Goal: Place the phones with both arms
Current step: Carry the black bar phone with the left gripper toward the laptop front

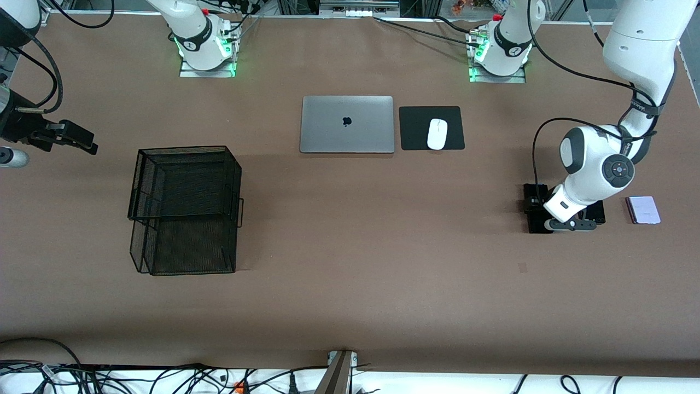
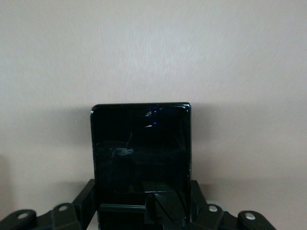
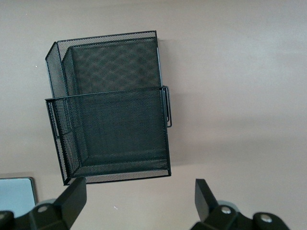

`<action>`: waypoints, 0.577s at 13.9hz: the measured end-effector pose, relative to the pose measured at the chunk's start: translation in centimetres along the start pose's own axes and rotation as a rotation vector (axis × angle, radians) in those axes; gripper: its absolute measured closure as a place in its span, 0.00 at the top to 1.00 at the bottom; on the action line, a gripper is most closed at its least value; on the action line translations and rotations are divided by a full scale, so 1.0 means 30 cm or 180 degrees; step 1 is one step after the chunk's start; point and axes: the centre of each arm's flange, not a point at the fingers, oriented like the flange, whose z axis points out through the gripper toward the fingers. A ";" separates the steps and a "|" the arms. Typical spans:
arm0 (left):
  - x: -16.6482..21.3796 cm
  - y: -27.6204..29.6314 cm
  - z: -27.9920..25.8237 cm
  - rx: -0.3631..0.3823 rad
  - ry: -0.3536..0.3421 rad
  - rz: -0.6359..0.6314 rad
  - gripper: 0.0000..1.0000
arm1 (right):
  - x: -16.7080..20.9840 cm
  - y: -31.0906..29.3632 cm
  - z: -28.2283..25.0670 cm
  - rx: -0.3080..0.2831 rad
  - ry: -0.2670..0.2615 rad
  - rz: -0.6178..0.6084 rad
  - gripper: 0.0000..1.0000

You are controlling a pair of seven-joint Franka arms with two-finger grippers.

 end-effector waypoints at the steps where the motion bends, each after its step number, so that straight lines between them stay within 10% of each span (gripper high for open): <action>1: 0.026 0.015 -0.049 -0.0008 -0.0038 0.0029 0.79 | 0.000 0.000 0.000 0.0000 0.0000 0.0000 1.00; 8: 0.194 0.582 -0.493 -0.0123 -0.0123 0.0628 0.79 | 0.000 0.000 0.000 0.0000 0.0000 -0.0001 1.00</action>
